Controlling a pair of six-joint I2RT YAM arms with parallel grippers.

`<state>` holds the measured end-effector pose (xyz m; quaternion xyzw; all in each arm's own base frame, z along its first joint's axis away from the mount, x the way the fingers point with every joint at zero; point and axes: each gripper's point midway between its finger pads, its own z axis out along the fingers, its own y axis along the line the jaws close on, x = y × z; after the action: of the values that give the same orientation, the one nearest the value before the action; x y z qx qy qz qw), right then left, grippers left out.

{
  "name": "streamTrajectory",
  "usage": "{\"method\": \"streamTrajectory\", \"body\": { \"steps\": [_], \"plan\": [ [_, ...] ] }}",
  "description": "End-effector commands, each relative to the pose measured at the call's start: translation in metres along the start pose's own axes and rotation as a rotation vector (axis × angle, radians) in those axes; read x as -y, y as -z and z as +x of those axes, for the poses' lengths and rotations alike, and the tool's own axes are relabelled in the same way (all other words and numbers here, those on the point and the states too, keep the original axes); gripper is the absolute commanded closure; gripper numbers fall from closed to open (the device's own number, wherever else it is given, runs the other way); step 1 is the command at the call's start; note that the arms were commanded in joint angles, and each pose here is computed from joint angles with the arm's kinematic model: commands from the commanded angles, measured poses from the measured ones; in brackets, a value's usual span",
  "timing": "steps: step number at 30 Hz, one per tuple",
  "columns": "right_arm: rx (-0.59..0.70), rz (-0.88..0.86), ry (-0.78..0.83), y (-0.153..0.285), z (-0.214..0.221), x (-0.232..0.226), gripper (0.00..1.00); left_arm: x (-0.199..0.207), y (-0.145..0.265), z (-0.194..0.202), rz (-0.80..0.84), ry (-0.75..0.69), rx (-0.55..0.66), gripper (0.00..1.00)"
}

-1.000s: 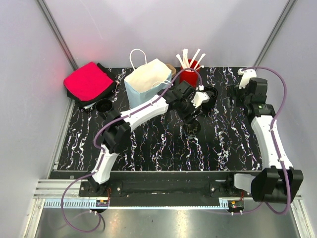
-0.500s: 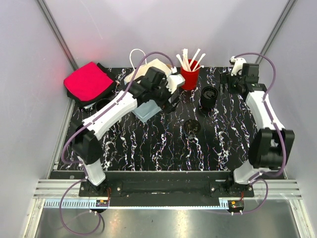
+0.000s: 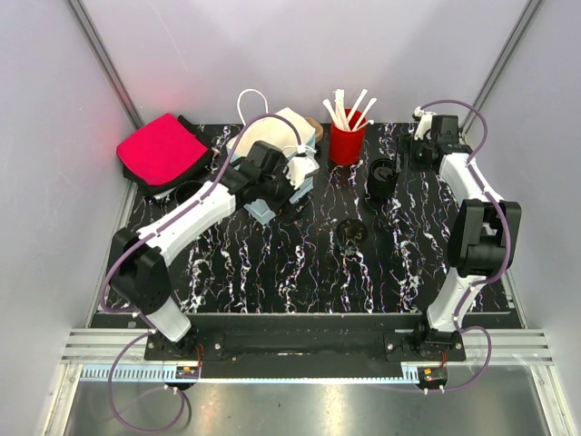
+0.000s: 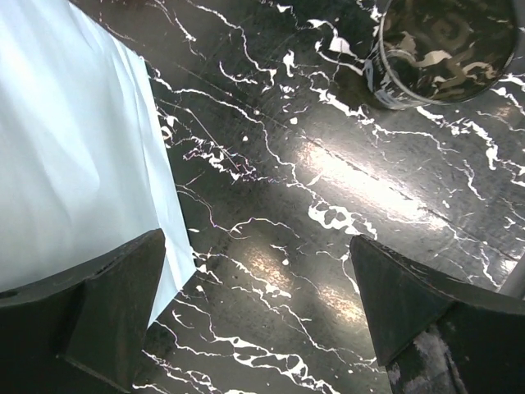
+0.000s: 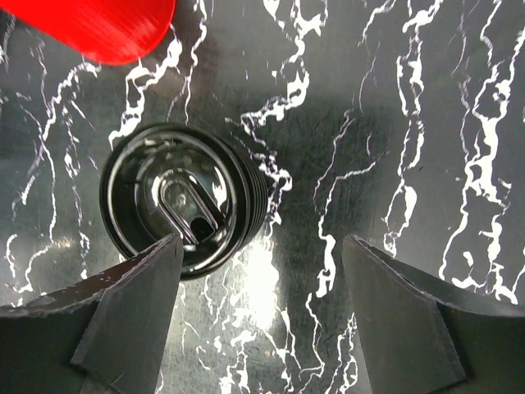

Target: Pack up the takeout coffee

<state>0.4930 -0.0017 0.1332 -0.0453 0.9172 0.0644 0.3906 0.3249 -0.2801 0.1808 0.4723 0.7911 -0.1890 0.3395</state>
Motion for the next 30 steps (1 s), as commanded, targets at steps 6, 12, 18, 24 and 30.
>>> {"method": "streamTrajectory", "body": {
  "steps": [6, 12, 18, 24, 30],
  "plan": [
    [0.091, 0.002, -0.001, 0.003, -0.037, 0.002, 0.17, 0.0, 0.004, -0.029, -0.003, -0.02, 0.15, 0.01],
    [0.084, -0.008, -0.007, -0.001, -0.036, 0.001, 0.17, 0.009, 0.009, -0.032, 0.029, -0.005, 0.167, 0.01],
    [0.078, 0.0, -0.002, -0.006, -0.035, 0.004, 0.18, 0.015, 0.007, -0.033, 0.031, -0.01, 0.167, 0.01],
    [0.074, -0.002, -0.015, -0.008, -0.036, 0.004, 0.2, 0.02, 0.002, -0.031, 0.028, -0.024, 0.156, 0.01],
    [0.06, -0.004, -0.027, -0.016, -0.033, 0.005, 0.24, 0.023, -0.001, -0.03, 0.034, -0.025, 0.152, 0.01]
  ]
}}
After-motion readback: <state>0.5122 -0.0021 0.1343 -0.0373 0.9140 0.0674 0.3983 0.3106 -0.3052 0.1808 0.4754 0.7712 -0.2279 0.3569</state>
